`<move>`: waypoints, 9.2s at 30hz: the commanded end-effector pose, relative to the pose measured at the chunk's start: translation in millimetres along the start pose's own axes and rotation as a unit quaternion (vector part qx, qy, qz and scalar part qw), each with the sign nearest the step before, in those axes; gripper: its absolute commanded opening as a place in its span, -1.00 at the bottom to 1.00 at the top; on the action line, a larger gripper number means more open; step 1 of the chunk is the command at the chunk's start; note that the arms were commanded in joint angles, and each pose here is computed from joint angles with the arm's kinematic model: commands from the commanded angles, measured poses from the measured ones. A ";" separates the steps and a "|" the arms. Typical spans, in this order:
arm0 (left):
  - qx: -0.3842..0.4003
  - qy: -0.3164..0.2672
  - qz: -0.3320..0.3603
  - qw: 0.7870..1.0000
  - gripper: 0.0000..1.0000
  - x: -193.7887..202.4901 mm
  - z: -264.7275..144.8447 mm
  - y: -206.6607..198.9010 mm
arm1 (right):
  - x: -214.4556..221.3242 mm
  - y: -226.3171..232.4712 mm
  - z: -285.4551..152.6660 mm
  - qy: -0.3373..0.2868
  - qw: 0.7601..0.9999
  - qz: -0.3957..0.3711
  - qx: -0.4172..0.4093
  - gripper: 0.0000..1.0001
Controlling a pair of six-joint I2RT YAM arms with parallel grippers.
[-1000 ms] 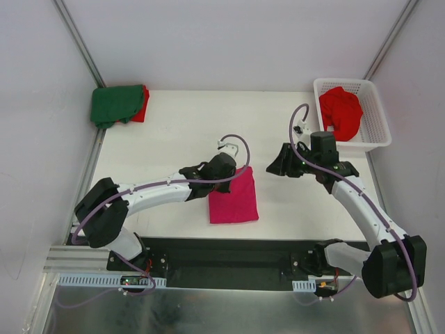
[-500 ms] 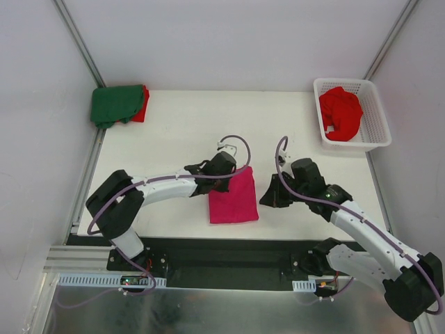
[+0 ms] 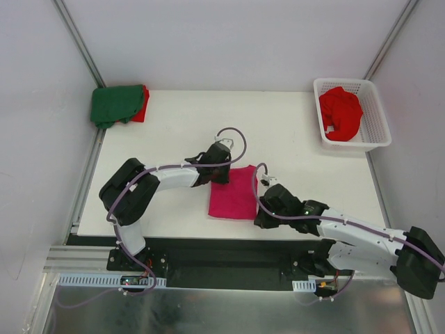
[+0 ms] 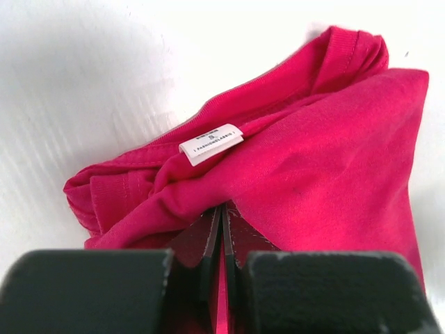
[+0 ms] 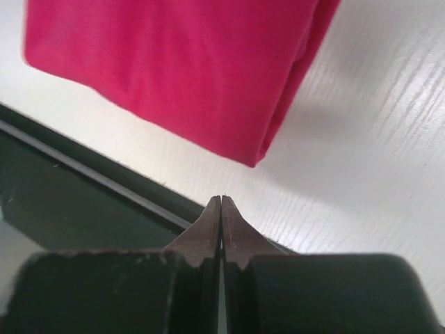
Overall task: Fold and stack the t-shirts
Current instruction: Smooth out wrinkles on the folded tshirt, then put the neatly folded tshirt into the corner of the board with the left arm
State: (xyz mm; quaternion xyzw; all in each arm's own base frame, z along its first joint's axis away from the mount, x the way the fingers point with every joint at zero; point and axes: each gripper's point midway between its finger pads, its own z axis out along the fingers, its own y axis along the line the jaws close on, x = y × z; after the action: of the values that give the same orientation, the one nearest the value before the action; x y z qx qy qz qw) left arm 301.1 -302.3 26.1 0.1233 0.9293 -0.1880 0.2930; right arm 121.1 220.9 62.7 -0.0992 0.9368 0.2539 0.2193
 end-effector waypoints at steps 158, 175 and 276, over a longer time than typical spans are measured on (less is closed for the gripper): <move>0.173 0.132 -0.319 0.923 0.59 105.5 -44.6 93.2 | -101.6 -21.5 105.6 0.084 0.990 -0.085 0.073 -0.97; 0.111 0.164 -0.291 0.936 0.60 132.2 -33.1 82.2 | -102.2 -20.7 105.6 0.088 0.991 -0.080 0.067 -0.98; 0.303 0.090 -0.178 0.932 -1.00 29.7 -22.1 -37.1 | -136.7 -56.8 -37.0 -0.092 0.972 -0.062 0.207 0.93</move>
State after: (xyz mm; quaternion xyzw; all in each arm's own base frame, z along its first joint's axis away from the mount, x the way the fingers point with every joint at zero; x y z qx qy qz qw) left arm 250.2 -313.4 23.2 0.0191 0.8615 -0.4954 0.1097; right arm 244.9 167.3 134.1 -0.1007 0.9351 0.0541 0.3355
